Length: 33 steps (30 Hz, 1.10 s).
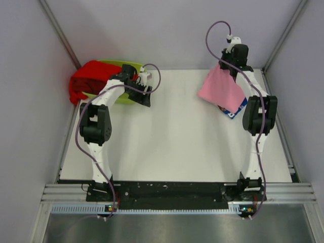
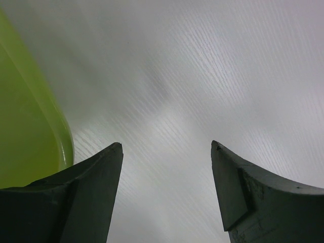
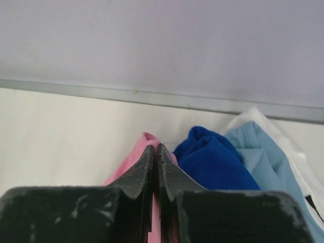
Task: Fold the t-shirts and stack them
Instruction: Put the neatly folded tshirt into the corner of the board with the right arm
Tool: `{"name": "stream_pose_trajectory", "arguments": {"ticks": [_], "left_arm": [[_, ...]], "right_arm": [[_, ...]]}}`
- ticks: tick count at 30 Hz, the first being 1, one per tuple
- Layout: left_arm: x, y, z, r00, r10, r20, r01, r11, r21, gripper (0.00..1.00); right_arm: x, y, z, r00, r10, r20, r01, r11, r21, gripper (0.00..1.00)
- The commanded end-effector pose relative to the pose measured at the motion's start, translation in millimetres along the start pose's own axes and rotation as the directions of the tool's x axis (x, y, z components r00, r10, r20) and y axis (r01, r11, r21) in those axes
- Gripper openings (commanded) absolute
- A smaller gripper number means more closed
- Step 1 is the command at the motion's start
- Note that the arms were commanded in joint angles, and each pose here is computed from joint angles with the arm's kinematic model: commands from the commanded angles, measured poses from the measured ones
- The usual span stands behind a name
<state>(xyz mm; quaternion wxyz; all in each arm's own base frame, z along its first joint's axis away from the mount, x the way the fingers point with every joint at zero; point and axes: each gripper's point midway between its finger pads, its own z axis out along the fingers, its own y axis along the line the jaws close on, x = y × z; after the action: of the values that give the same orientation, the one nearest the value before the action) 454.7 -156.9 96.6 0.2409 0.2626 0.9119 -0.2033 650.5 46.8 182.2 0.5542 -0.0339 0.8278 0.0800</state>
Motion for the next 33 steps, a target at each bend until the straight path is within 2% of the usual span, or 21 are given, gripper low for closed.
{"name": "stream_pose_trajectory", "arguments": {"ticks": [1, 9, 10, 16, 18, 20, 21, 22, 26, 29, 33], "left_arm": [[-12, -2, -7, 0.999, 0.037, 0.027, -0.037, 0.999, 0.002, 0.74], [-11, -2, -5, 0.999, 0.033, 0.024, -0.033, 0.999, 0.006, 0.74], [-11, -2, -4, 0.999, 0.034, 0.023, -0.034, 0.999, 0.008, 0.74], [-11, -3, -4, 0.999, 0.034, 0.022, -0.034, 0.999, 0.016, 0.74], [-11, -3, -4, 0.999, 0.036, 0.021, -0.037, 0.999, 0.015, 0.74], [-11, -2, -6, 0.999, 0.046, 0.019, -0.046, 0.999, 0.008, 0.75], [-12, -1, -7, 0.999, 0.049, 0.02, -0.049, 0.999, 0.001, 0.75], [-13, -1, -9, 0.998, 0.057, 0.023, -0.057, 0.998, -0.003, 0.75], [-20, 1, -22, 0.995, 0.089, 0.042, -0.087, 0.995, -0.041, 0.76], [-24, -1, -38, 0.99, 0.123, 0.064, -0.119, 0.991, -0.068, 0.77], [-27, -2, -63, 0.977, 0.175, 0.125, -0.159, 0.979, -0.129, 0.79]], "right_arm": [[-80, 37, -21, 0.971, -0.039, 0.235, 0.065, 0.993, -0.103, 0.0], [-51, 34, 7, 0.982, -0.04, 0.184, 0.061, 0.992, -0.111, 0.0], [-47, 35, 10, 0.984, -0.037, 0.174, 0.059, 0.991, -0.12, 0.04], [-35, 39, 15, 0.991, -0.034, 0.127, 0.053, 0.987, -0.152, 0.41], [-48, 44, 8, 0.989, -0.038, 0.144, 0.061, 0.985, -0.162, 0.53], [-64, 45, -2, 0.985, -0.042, 0.169, 0.07, 0.984, -0.163, 0.75], [-77, 48, -10, 0.981, -0.044, 0.189, 0.076, 0.984, -0.164, 0.92], [-87, 48, -17, 0.977, -0.046, 0.206, 0.08, 0.984, -0.161, 0.99], [-127, 56, -61, 0.96, -0.064, 0.271, 0.112, 0.98, -0.163, 0.99], [-137, 63, -98, 0.949, -0.078, 0.307, 0.134, 0.977, -0.166, 0.99], [-107, 68, -144, 0.953, -0.075, 0.292, 0.132, 0.975, -0.18, 0.99]]}}
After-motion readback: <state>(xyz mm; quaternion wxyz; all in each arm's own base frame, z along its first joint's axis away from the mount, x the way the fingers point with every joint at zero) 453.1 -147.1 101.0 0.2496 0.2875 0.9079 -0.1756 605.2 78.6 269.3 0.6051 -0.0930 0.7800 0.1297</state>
